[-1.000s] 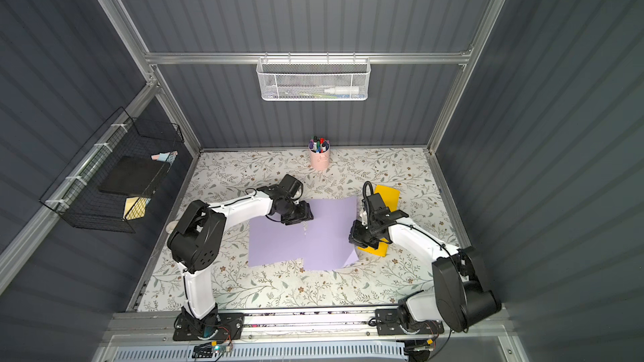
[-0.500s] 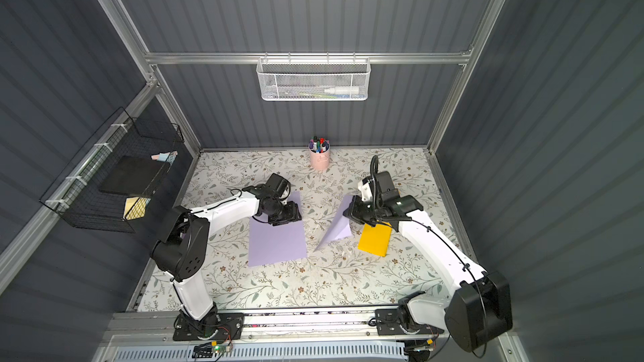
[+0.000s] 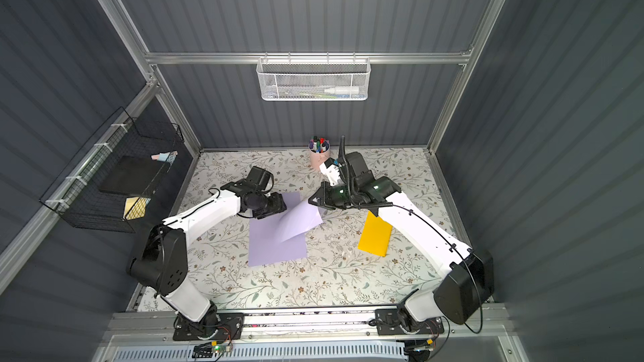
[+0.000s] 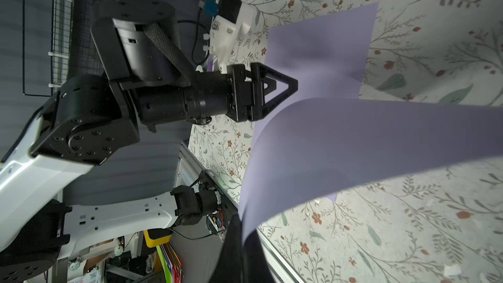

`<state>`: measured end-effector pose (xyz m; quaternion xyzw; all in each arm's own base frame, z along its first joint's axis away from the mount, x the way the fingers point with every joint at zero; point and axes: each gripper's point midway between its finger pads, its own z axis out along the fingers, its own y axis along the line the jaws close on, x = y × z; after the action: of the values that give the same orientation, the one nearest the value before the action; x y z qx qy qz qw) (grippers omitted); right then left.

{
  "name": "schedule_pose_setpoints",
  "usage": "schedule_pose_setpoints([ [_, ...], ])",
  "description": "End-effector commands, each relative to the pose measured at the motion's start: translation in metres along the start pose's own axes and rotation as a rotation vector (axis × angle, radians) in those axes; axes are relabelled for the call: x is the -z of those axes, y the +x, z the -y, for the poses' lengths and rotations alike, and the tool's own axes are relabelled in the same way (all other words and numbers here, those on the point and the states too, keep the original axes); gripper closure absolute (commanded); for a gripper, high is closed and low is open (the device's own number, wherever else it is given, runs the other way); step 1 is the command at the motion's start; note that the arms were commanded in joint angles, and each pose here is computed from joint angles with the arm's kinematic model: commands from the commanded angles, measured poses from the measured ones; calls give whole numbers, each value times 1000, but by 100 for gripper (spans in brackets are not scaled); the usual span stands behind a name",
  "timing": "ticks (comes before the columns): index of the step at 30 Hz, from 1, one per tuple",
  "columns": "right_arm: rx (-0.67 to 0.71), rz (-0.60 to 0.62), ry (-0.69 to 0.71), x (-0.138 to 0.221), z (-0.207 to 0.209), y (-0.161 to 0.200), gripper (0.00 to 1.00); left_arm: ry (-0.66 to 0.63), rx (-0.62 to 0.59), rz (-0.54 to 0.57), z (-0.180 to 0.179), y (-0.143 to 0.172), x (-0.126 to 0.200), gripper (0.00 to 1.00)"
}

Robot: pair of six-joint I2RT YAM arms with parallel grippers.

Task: Fold the rectangular paper in half along the long edge
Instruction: Place the paper on the paper.

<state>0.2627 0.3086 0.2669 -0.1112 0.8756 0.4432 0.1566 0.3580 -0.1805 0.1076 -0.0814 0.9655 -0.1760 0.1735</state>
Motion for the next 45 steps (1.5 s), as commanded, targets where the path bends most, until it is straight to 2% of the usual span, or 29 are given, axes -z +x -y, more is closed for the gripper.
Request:
schedule_pose_setpoints([
  [1, 11, -51, -14, 0, 3, 20, 100, -76, 53, 41, -26, -3, 22, 37],
  [5, -89, -120, 87, -10, 53, 63, 100, -76, 58, 67, -28, -6, 33, 36],
  [11, -272, -206, 204, -33, 128, 130, 100, 8, 25, 43, -13, -6, 22, 37],
  [12, -281, -184, 203, -36, 132, 129, 100, 25, 36, 61, -9, -11, 21, 37],
  [15, -332, -151, 262, -43, 156, 135, 100, 110, 43, 21, 7, -1, 9, 38],
  [20, -429, -71, 360, -46, 185, 137, 100, 59, 19, -58, 5, 31, -10, 41],
  [24, -473, 15, 418, -41, 203, 136, 100, 81, 20, -66, 11, 38, -15, 45],
  [27, -472, -1, 418, -45, 204, 137, 100, 90, 3, -74, 20, 37, -20, 49],
  [30, -474, -34, 442, -47, 208, 141, 100, 92, -35, -103, 32, 41, -30, 62],
  [34, -476, -9, 479, -44, 214, 140, 100, 50, -106, -155, 40, 61, -42, 75],
  [38, -478, -6, 502, -43, 217, 138, 100, 37, -122, -203, 36, 85, -53, 84],
  [45, -465, -8, 509, -45, 216, 133, 100, 11, -129, -265, 28, 104, -69, 89],
])
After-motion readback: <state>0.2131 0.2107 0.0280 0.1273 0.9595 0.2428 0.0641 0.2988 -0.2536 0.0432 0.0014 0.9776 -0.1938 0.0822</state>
